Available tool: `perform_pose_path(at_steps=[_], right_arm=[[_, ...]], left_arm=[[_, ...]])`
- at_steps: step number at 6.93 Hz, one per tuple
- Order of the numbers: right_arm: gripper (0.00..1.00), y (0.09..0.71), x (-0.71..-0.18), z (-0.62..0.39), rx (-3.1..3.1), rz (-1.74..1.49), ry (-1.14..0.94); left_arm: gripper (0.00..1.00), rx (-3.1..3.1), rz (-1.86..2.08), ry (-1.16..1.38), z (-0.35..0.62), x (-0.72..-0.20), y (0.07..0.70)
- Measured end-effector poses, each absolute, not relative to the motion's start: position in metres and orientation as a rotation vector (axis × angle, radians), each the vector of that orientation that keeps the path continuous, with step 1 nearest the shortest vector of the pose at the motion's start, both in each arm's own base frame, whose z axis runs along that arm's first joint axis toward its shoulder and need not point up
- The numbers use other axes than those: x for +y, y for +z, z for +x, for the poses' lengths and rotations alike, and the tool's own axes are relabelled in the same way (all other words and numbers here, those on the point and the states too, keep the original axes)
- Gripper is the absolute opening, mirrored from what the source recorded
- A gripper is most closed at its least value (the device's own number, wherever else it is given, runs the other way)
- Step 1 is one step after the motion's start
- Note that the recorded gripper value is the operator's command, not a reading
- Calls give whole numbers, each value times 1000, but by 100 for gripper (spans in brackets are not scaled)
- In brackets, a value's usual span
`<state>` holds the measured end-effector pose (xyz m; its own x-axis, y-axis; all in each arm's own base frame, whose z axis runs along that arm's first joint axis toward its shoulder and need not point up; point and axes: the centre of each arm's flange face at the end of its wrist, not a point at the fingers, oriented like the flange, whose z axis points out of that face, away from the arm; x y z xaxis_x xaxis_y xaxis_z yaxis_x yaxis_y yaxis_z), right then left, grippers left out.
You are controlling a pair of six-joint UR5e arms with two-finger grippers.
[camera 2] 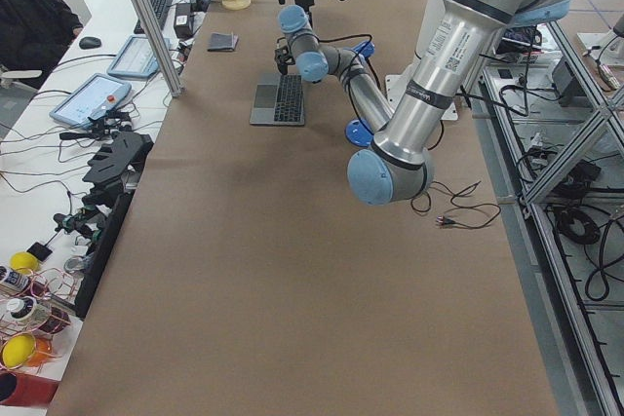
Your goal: Close laptop
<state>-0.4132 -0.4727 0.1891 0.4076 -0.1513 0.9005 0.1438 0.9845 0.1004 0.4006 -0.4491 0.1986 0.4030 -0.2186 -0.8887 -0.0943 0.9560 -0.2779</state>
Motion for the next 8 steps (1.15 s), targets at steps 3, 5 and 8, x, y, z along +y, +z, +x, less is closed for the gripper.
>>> perform_pose_path(at_steps=[3, 5, 8], right_arm=[[0, 185, -486, -407, -1136, 21, -166], [0, 183, -494, -414, -1130, 18, -162], [0, 182, -516, -435, -1126, 35, -153]], left_arm=[[0, 1144, -275, -101, 423, -475, 194], [0, 1147, -256, -108, 435, -492, 195], [0, 1143, -218, -138, 448, -523, 191]])
